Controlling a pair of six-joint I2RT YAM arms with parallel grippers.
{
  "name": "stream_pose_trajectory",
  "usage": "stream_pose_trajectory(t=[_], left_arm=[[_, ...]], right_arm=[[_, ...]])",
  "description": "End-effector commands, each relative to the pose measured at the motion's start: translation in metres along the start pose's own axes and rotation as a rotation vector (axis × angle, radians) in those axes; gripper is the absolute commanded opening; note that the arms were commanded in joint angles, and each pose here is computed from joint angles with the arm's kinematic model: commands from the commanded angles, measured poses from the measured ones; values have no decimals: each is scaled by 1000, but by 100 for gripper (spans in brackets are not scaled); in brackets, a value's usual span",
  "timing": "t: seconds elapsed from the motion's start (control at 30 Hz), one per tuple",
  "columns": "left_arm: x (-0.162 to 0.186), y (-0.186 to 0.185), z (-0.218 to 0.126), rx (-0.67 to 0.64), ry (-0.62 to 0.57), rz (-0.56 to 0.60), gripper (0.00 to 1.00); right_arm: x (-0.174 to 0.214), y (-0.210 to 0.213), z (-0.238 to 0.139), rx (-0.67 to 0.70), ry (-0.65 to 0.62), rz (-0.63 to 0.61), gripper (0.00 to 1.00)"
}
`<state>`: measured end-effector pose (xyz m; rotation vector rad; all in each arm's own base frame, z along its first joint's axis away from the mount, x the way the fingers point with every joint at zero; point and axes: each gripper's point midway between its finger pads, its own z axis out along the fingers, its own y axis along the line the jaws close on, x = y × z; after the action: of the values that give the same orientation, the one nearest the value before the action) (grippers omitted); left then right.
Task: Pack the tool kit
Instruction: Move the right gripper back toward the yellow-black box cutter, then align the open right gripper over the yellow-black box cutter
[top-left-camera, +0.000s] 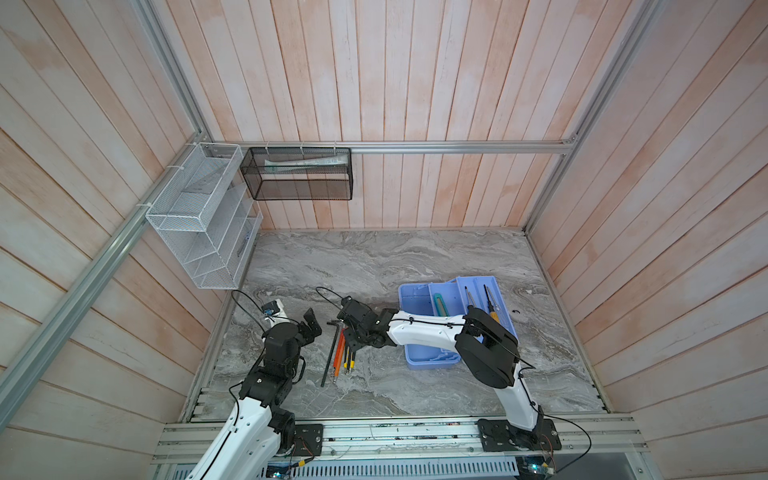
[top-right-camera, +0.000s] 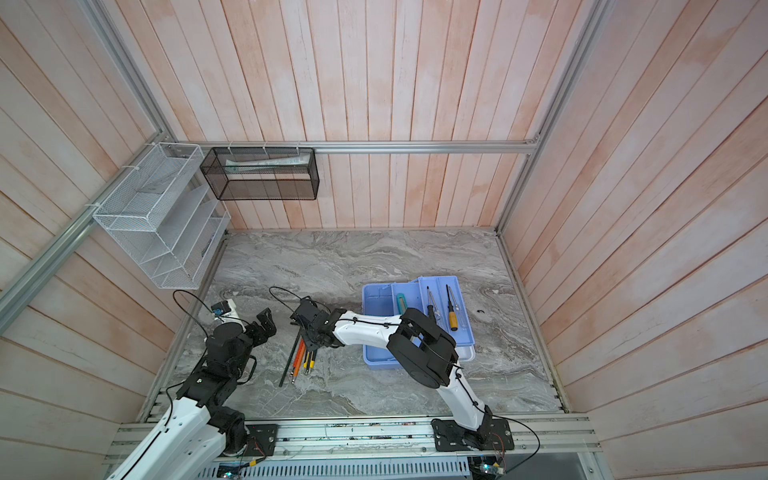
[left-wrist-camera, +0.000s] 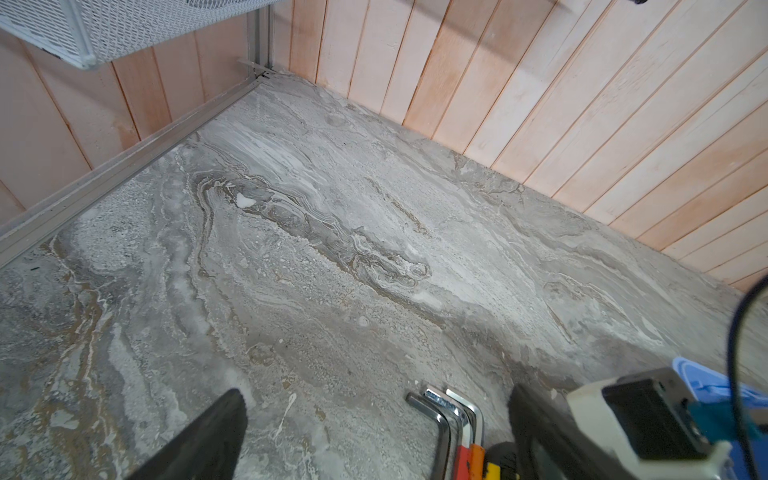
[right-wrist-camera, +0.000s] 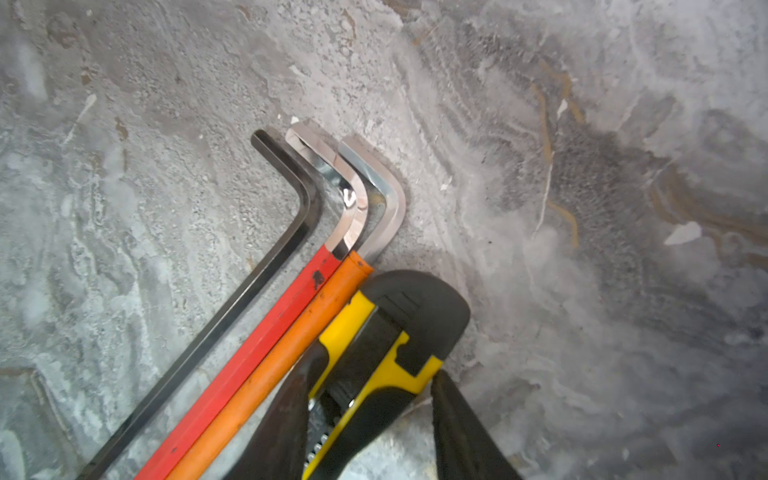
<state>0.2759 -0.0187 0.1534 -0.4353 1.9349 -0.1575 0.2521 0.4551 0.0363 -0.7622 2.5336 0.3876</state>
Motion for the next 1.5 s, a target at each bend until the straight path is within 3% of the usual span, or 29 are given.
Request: stream_pose_trajectory(t=[0.0,0.37,0.57,0.73,1.03,1.47], left_arm=[[3,3,0,-4,0,5,100],[2,4,-1,-7,-3,3,100],[2,5,-1,-13,-4,2,100],[3,5,1,-21,3,2,100],[3,2,3,-14,13,10,100],[3,4,0,-9,1,5,100]], right_arm=[[13,-16,-6,63,25,-47,46],[16,-70,-33,80,12,-82,46],[-5,-55,-62,-9,-65,-58,46],[10,-52,-81,-33,-34,54,47],[60,-31,-68,-29,130,144,50],[46,-29,-34,-55,168,160,55]])
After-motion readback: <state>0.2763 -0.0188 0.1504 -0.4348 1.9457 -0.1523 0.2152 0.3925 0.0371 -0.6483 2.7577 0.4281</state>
